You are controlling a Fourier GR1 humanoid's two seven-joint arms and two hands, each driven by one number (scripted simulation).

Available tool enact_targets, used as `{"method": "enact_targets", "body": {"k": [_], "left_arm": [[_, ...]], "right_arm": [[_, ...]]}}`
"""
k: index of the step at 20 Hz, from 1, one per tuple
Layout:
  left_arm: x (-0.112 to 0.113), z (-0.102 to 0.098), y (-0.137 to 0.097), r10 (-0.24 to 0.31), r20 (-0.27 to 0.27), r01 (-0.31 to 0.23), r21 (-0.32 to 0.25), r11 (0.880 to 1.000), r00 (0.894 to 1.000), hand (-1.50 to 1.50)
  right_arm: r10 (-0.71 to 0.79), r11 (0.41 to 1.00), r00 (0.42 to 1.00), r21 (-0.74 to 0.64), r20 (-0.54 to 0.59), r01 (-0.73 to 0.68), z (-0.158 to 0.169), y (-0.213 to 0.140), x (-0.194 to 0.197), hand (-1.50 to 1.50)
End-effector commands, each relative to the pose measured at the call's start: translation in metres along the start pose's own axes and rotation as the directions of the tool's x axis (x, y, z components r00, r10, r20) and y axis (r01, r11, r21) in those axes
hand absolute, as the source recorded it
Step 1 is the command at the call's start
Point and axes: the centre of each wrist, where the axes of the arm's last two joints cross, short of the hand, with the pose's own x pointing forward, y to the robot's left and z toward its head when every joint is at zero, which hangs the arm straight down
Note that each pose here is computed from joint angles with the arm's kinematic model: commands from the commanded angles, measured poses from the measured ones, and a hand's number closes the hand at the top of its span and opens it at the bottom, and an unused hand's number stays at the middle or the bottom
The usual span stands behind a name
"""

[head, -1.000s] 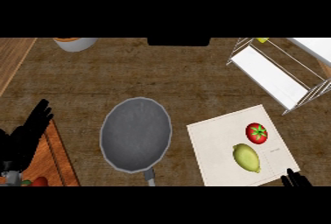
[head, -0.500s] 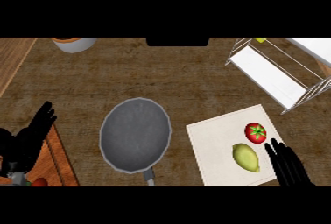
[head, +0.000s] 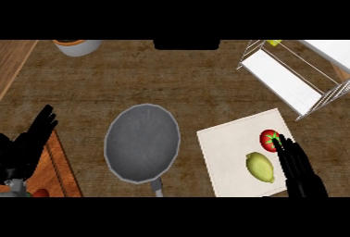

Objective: Pick the lemon from the placemat and place it in the tiered shelf

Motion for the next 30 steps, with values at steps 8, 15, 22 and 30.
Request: {"method": "enact_targets", "body": {"k": [8, 15, 22, 30], "left_arm": [[-0.017, -0.006, -0.003, 0.002, -0.008, -0.002, 0.001, 1.0, 1.0, 0.0], [0.003, -0.01, -0.006, 0.009, -0.009, -0.008, 0.027, 1.0, 1.0, 0.0], [0.001, 0.005, -0.014, -0.02, -0.003, 0.02, -0.005, 1.0, 1.0, 0.0], [-0.004, 0.011, 0.009, -0.004, -0.001, 0.004, -0.001, 1.0, 1.0, 0.0]], "right_arm": [[-0.02, 1.0, 1.0, -0.003, 0.014, 0.02, -0.03, 0.019, 0.014, -1.5], [-0.057, 0.996, 0.998, 0.064, 0.013, 0.056, -0.034, 0.038, -0.027, 1.5], [0.024, 1.0, 0.997, 0.012, 0.068, -0.025, -0.06, 0.032, -0.01, 1.5], [-0.003, 0.985, 0.995, -0.17, 0.104, 0.021, -0.032, 0.013, -0.006, 1.5]]}}
